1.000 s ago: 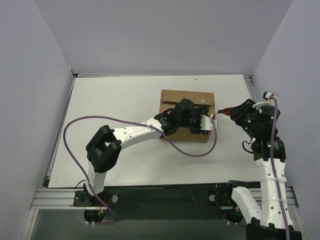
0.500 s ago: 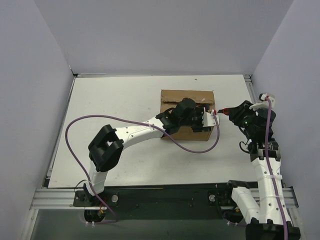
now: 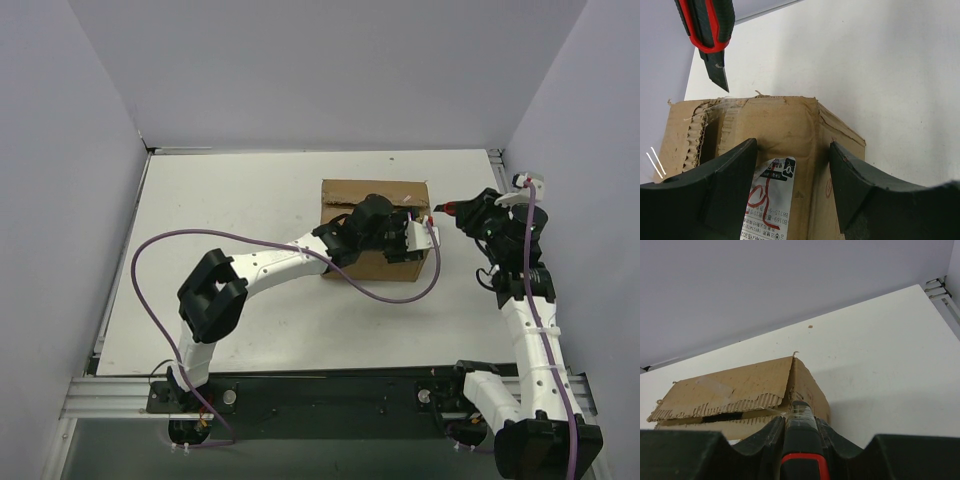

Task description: Unpack the express box

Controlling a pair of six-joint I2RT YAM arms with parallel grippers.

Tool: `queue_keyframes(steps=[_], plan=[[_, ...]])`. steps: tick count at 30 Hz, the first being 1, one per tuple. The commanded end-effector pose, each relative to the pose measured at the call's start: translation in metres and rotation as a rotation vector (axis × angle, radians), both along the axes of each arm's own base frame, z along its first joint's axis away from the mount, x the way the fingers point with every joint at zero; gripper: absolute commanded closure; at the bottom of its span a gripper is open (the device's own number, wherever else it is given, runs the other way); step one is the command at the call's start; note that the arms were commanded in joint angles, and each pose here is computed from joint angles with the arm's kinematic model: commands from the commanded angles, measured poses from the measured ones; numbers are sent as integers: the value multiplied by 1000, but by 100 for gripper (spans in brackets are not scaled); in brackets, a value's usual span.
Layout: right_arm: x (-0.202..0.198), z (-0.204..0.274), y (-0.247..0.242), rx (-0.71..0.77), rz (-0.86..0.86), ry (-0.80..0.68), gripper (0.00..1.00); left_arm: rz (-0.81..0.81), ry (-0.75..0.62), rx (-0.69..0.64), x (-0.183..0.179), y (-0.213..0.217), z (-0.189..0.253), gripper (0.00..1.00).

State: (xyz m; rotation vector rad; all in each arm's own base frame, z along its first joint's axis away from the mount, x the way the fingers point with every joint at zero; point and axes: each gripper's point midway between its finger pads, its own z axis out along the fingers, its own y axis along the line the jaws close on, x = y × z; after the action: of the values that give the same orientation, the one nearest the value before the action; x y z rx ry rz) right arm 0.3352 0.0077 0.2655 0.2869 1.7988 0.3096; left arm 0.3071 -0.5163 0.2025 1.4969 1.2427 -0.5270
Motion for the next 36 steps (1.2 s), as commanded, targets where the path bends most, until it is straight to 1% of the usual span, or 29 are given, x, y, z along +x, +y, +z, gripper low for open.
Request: queue_keyframes(steps=[1,7,15,25,30,34,36], plan=[[11,33,3,-18,26,-125,100,-4,17,-28,0,-7,11,32],[12,29,6,-11,40,-115,100,-3,27,-26,-1,-8,8,32],[9,12,10,-19,60,-62,100,-3,31,-29,0,-10,7,32],[-13,-4,20,-48,103,9,100,40,44,-42,8,-13,4,33],[-27,-12,26,-38,119,62,100,96,77,-55,17,-14,1,37],[-37,-11,29,-53,124,71,100,124,96,-63,23,-14,-1,44],[-42,-16,28,-52,114,98,100,140,108,-66,26,-13,-3,45]])
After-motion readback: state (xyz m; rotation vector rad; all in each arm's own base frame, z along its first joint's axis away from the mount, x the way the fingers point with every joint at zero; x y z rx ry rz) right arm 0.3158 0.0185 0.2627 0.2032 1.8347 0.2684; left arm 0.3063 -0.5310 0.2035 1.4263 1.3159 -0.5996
